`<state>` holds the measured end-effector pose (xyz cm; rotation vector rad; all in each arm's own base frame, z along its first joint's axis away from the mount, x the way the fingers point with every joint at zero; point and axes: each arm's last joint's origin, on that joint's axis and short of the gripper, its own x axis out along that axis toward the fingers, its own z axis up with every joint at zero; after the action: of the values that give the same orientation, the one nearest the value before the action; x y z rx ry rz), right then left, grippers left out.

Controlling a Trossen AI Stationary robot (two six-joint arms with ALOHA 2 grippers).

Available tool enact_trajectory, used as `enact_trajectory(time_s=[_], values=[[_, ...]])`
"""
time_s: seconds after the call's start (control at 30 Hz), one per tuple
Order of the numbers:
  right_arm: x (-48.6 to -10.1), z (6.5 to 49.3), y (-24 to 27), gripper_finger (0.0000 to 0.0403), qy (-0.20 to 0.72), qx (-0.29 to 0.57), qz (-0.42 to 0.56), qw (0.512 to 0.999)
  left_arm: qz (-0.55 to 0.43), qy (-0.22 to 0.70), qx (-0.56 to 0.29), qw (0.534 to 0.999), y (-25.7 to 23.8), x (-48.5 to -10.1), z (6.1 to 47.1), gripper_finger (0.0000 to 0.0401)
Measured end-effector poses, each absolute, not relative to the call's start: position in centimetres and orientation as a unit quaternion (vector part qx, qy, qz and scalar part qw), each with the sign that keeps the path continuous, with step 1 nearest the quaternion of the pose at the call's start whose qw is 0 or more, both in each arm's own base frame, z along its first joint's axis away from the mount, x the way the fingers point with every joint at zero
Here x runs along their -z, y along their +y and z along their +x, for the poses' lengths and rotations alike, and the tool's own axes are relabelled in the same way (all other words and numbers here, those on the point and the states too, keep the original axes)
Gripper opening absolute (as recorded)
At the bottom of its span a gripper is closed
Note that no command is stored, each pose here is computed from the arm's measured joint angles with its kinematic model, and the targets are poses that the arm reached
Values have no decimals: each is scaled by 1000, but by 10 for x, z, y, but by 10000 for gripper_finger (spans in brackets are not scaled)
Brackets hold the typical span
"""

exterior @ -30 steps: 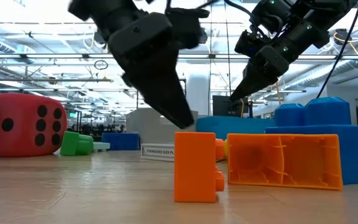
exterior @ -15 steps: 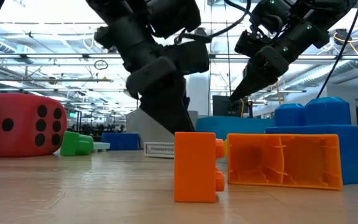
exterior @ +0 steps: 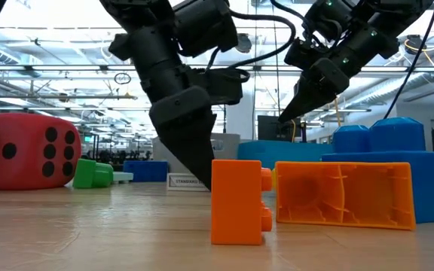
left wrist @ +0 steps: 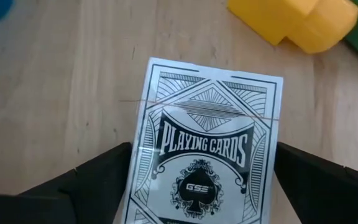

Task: Pick & Place Toys
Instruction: Put the black deck of cards into the blue bin

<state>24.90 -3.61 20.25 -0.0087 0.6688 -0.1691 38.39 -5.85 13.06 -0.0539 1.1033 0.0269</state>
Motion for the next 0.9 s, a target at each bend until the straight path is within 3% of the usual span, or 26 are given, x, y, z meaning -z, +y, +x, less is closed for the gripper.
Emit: enact_trajectory(time_s=[0.23,0.43,0.6,0.73,0.9], values=[[-203,249,-36,18,327,84,2,941,-20,520,-42,853,-67,-130,381,314],[-203,250,-35,18,320,94,40,942,15,506,-69,859,-70,-139,385,315],[-207,253,-32,24,298,42,63,952,125,473,-109,865,-80,-169,394,315],[-215,258,-29,48,250,-19,85,964,215,465,-156,845,-87,-195,399,315],[-222,262,-23,113,213,-61,95,970,283,445,-200,826,-93,-221,402,315]])
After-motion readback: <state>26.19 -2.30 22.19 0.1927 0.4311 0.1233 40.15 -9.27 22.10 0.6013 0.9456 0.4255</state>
